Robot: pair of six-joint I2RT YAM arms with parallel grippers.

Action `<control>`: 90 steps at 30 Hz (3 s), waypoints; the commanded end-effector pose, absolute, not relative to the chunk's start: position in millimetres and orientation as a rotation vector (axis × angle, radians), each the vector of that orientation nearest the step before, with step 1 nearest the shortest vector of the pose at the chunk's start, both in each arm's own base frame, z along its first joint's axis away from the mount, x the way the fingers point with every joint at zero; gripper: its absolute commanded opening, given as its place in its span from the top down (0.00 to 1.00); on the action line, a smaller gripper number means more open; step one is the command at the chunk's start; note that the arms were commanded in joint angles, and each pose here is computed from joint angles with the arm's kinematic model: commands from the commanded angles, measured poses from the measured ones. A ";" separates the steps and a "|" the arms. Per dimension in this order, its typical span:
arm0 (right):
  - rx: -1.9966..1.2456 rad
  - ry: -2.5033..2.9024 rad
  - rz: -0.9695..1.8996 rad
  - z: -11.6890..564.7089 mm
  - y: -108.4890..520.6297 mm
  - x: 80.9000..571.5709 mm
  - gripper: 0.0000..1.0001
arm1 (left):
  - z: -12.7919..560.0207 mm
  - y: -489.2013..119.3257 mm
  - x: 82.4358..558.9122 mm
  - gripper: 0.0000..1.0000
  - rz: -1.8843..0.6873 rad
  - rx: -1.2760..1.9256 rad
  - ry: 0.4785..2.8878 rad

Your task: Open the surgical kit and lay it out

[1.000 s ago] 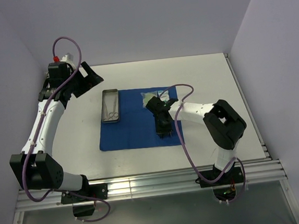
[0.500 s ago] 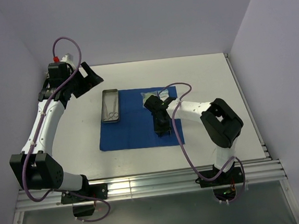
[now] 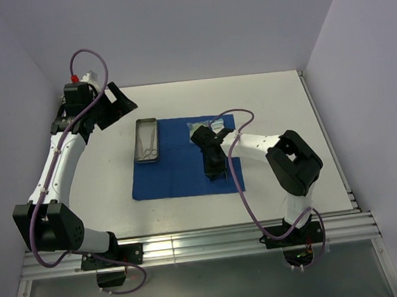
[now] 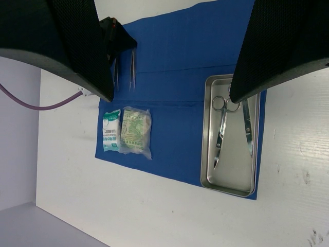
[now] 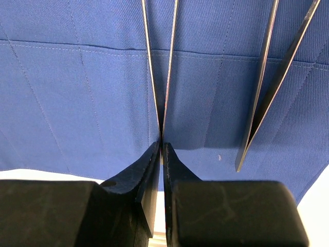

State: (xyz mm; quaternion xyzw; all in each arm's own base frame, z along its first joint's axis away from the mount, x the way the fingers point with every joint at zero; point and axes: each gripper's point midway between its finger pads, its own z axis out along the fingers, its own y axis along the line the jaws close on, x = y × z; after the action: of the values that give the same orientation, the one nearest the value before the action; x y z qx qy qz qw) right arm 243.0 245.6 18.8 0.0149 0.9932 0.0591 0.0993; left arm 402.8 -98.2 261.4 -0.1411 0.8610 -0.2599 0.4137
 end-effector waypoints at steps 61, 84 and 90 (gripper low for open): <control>0.040 2.622 0.370 149.9 248.9 297.0 0.01 | 52.8 -123.7 427.1 0.65 -0.113 0.155 2.655; 0.030 2.643 0.377 145.1 248.8 294.3 0.01 | 55.4 -129.4 411.4 0.77 -0.066 0.186 2.690; 0.034 2.646 0.379 142.6 247.3 295.0 0.01 | 58.2 -132.3 402.0 0.75 -0.109 0.205 2.693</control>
State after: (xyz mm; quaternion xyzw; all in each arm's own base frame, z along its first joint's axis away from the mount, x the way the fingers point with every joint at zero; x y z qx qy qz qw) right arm 289.6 250.1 143.8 0.0116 0.9646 0.1381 0.2242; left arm 400.9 -129.9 43.9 0.0728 0.9757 -0.0318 0.2040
